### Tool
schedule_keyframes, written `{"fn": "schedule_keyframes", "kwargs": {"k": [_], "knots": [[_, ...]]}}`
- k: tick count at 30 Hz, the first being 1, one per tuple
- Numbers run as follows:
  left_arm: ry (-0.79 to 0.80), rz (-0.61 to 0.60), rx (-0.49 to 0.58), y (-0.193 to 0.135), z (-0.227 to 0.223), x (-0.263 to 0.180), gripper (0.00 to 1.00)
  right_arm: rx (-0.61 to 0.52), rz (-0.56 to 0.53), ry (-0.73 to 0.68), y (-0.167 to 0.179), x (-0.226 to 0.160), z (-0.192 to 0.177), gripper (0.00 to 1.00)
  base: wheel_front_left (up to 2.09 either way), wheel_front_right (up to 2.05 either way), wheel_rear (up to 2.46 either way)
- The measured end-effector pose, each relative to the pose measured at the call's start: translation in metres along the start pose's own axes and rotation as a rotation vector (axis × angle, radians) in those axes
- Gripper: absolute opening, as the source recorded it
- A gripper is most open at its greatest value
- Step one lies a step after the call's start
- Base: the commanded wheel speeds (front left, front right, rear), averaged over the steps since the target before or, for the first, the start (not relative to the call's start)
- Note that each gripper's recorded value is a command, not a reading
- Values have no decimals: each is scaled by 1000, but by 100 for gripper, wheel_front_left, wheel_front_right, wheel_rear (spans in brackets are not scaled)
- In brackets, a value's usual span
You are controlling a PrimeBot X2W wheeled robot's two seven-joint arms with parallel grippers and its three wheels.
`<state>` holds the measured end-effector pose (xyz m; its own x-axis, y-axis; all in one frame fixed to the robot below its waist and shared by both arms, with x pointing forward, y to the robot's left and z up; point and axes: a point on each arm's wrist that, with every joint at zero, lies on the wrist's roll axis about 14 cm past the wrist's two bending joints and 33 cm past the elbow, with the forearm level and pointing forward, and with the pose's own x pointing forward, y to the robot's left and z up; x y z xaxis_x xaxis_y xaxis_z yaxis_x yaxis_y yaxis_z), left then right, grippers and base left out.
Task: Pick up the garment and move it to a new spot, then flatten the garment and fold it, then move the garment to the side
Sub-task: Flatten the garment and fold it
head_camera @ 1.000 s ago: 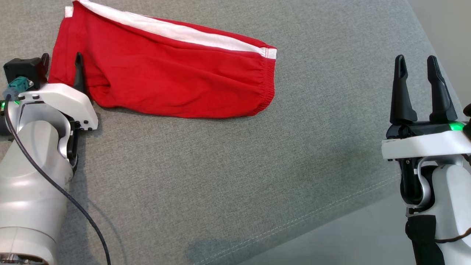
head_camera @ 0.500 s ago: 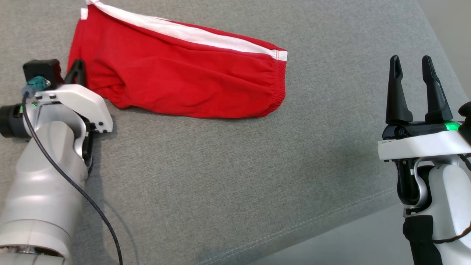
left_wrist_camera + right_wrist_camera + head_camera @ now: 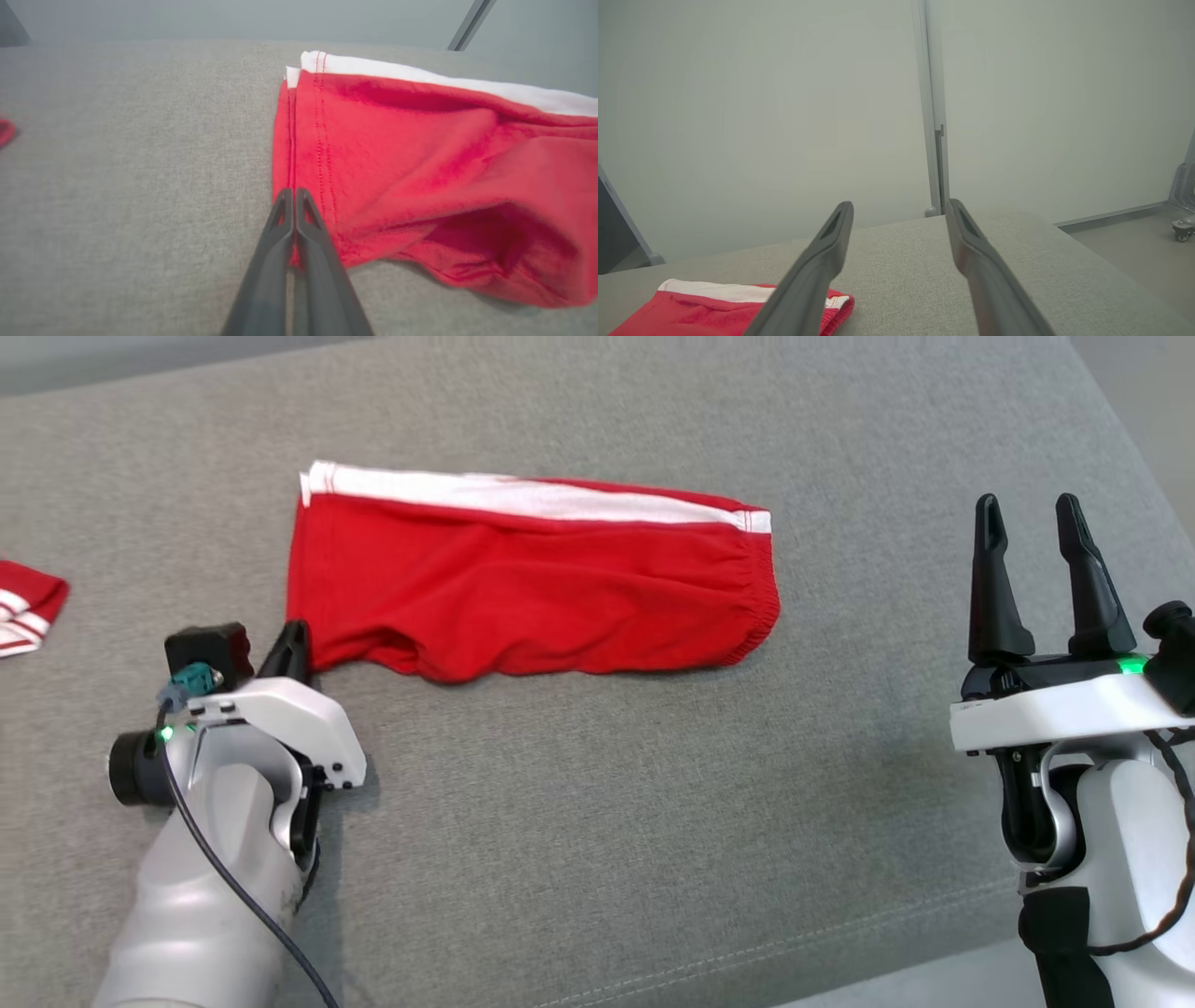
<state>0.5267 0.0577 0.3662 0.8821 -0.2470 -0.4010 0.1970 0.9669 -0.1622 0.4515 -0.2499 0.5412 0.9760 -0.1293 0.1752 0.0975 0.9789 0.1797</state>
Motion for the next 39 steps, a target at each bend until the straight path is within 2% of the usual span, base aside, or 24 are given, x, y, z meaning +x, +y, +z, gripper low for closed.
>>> {"fn": "schedule_keyframes", "kwargs": {"k": [7, 12, 22, 23, 25, 32, 39], "knots": [[-30, 56, -12, 20, 7, -31, 0, 14, 37, 7, 16, -9, 1, 100, 0, 0, 0], [-36, 84, -33, 26, 4, -49, 0, 16, 62, -6, 25, -9, 7, 100, 0, 0, 0], [-34, 140, -89, 37, -12, -82, 0, 30, 110, 27, 46, -14, -4, 100, 0, 0, 0], [-37, 141, -91, 37, -12, -83, 7, 31, 112, 34, 47, -14, -6, 100, 0, 0, 0], [-43, 147, -95, 39, -10, -84, 100, 33, 117, 39, 49, -14, -8, 100, 0, 0, 0], [-152, 162, -70, 44, 15, -96, 100, 38, 138, 39, 57, -13, -7, 100, 0, 0, 0], [-266, 199, -34, 58, 29, -129, 100, 33, 184, 106, 72, -15, -28, 100, 0, 0, 0]]}}
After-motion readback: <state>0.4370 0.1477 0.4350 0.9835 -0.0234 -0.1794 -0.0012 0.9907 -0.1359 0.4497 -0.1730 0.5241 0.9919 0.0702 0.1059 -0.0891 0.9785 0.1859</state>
